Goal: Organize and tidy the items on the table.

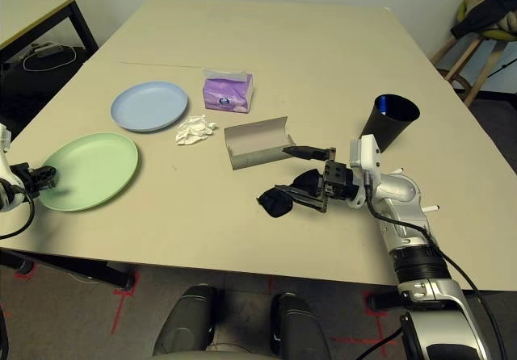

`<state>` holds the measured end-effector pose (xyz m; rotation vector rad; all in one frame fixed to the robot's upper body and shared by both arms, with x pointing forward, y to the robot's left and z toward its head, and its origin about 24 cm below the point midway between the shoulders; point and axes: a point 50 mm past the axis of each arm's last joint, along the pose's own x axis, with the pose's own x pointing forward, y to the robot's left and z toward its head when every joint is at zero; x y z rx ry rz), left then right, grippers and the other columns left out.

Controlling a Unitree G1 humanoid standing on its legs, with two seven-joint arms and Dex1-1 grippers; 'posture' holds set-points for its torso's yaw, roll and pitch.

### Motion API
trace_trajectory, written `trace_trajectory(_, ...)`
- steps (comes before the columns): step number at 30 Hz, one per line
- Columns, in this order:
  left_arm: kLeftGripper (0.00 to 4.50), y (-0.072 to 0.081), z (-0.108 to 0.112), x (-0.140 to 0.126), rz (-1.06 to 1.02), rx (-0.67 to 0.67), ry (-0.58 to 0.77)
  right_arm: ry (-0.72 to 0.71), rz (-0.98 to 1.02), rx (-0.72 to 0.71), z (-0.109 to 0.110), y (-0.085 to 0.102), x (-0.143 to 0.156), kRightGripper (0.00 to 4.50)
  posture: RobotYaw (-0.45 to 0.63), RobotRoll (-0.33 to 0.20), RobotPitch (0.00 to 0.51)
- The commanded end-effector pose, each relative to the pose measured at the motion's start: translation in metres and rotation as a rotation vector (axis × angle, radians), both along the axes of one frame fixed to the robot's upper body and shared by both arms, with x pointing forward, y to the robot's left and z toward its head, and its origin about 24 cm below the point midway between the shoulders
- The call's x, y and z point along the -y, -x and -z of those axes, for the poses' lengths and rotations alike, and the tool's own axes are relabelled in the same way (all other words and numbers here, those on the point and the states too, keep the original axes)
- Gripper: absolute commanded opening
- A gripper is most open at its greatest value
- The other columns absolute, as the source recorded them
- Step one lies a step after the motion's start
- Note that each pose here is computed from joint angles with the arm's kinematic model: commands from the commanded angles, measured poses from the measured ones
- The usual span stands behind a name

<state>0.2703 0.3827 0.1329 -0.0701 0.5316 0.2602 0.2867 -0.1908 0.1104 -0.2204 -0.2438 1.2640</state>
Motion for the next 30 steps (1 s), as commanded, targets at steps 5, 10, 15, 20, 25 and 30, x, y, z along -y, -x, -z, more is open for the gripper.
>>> trace_trajectory(5, 0.02, 0.005, 0.008, -0.001, -0.027, -0.027, 0.025, 0.001, 0.006, 0.013, -0.002, -0.002, -0.001, 4.50, 0.29, 0.000, 0.058)
trace_trajectory(10, 0.02, 0.004, 0.008, 0.002, -0.044, -0.001, 0.066, -0.001, 0.004, 0.016, -0.003, -0.004, -0.003, 4.50, 0.29, 0.000, 0.055)
trace_trajectory(15, 0.02, 0.007, -0.001, 0.002, -0.073, 0.048, 0.079, -0.002, 0.005, 0.020, -0.003, -0.006, -0.004, 4.50, 0.29, 0.000, 0.049)
trace_trajectory(20, 0.02, 0.016, -0.008, 0.006, -0.087, 0.086, 0.090, -0.011, 0.013, 0.020, -0.005, -0.007, -0.004, 4.50, 0.29, 0.000, 0.048)
trace_trajectory(25, 0.02, 0.025, -0.022, 0.012, -0.108, 0.149, 0.105, -0.042, 0.041, 0.005, -0.007, -0.008, -0.002, 4.50, 0.29, 0.000, 0.048)
trace_trajectory(30, 0.02, 0.029, -0.037, 0.023, -0.113, 0.218, 0.130, -0.086, 0.073, -0.016, -0.010, -0.010, -0.004, 4.50, 0.29, 0.000, 0.049)
